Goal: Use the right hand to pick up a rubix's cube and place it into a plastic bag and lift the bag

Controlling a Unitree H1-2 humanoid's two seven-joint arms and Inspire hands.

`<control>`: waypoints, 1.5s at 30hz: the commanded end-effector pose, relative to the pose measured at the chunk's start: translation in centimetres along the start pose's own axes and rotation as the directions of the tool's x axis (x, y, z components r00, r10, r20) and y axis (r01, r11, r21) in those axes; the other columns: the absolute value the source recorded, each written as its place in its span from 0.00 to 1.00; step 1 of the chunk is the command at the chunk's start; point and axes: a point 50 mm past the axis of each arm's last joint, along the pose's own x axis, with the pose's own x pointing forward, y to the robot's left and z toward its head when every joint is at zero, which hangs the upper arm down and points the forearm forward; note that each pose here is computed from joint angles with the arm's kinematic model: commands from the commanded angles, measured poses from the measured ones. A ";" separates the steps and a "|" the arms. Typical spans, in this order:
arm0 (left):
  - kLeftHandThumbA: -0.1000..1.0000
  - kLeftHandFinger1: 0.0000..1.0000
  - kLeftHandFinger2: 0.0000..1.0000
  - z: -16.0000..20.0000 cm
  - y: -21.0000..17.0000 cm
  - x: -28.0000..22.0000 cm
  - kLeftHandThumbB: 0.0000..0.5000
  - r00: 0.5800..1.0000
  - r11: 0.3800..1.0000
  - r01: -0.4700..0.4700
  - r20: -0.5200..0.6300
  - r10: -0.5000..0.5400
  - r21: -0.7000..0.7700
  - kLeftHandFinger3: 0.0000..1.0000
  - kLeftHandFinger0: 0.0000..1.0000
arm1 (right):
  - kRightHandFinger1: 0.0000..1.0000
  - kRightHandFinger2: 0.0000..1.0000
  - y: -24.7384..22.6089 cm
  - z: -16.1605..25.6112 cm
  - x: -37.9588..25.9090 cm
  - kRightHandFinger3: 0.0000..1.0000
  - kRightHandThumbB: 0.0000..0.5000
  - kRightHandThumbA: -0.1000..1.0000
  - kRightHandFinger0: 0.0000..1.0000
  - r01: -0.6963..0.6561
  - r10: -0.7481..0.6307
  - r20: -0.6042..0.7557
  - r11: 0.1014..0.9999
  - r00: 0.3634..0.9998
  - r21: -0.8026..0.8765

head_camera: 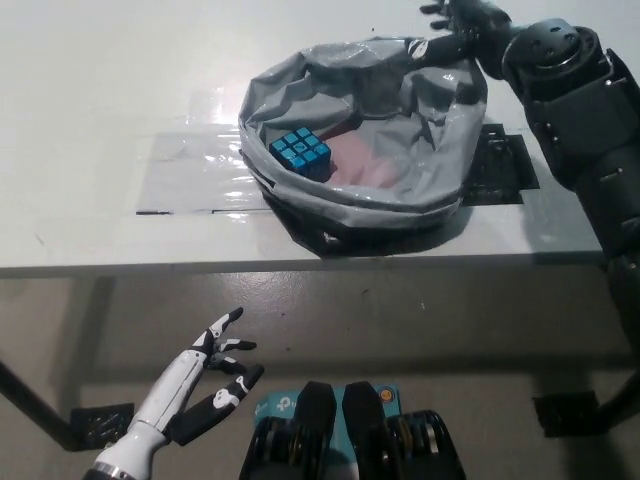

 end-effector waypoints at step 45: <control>1.00 1.00 1.00 4.1 5.7 6.2 0.50 0.979 0.990 -0.124 0.154 0.133 -0.067 1.00 1.00 | 1.00 1.00 -3.1 5.6 -41.9 1.00 0.98 1.00 1.00 0.690 -0.129 0.989 0.710 -0.067 0.139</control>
